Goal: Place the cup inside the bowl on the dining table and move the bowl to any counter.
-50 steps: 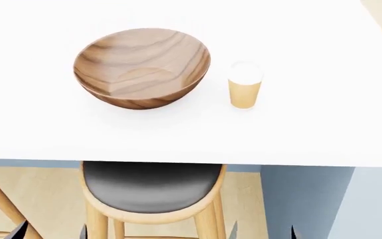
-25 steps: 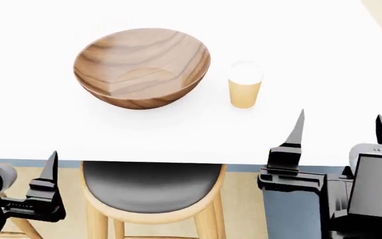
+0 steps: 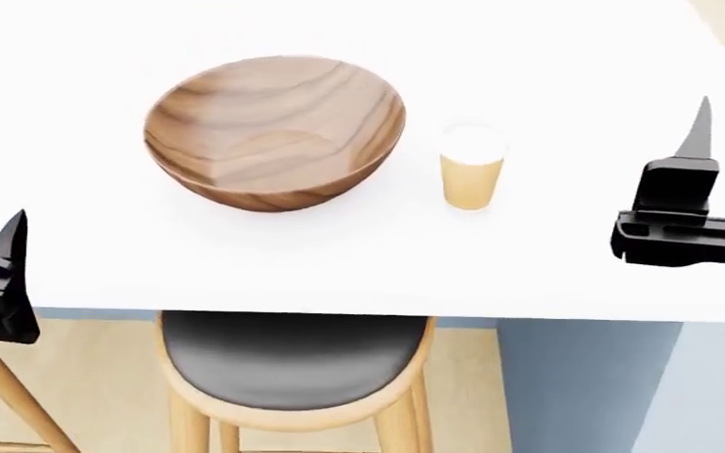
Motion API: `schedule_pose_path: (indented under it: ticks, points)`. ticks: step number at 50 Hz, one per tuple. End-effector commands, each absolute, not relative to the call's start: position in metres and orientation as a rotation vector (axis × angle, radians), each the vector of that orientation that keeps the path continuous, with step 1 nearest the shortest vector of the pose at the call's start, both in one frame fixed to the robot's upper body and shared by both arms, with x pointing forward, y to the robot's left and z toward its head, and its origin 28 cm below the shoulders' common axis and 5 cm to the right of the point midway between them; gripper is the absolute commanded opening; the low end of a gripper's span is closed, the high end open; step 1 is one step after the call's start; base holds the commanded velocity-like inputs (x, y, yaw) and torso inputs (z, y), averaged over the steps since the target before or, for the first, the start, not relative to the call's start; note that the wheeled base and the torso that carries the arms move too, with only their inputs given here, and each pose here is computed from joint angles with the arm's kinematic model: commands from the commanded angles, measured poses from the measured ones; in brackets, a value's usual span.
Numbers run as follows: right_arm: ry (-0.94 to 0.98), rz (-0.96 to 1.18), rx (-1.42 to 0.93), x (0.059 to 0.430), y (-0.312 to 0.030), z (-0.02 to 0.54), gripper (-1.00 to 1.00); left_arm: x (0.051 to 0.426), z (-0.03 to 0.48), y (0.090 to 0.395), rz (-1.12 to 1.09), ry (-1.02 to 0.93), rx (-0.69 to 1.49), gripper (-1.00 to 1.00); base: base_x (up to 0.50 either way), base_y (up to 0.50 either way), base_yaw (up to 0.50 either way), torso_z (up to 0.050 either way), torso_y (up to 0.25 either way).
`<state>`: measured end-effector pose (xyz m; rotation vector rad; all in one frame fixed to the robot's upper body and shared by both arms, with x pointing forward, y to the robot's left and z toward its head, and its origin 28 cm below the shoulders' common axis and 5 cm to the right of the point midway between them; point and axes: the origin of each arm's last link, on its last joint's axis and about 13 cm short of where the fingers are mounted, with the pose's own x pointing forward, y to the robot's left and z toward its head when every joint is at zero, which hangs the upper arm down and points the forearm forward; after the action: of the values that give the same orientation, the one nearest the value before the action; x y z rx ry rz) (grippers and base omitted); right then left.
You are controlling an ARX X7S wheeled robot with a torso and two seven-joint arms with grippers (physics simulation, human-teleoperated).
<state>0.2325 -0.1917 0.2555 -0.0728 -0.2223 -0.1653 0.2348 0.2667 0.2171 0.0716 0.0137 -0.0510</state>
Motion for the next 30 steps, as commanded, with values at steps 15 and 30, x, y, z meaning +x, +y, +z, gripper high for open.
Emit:
schedule_pose_path:
  ticks: [15, 30]
  points:
    - [-0.203, -0.177, -0.104, 0.2228, -0.1996, 0.2631, 1.0, 0.2356, 0.2221, 0.2731, -0.053, 0.016, 0.065, 1.0, 0.44, 0.14, 0.0, 0.0, 0.0]
    - [-0.181, -0.146, -0.104, 0.2244, -0.1965, 0.2582, 1.0, 0.2336, 0.2238, 0.2758, -0.051, 0.015, 0.07, 1.0, 0.5, 0.02, 0.0, 0.0, 0.001]
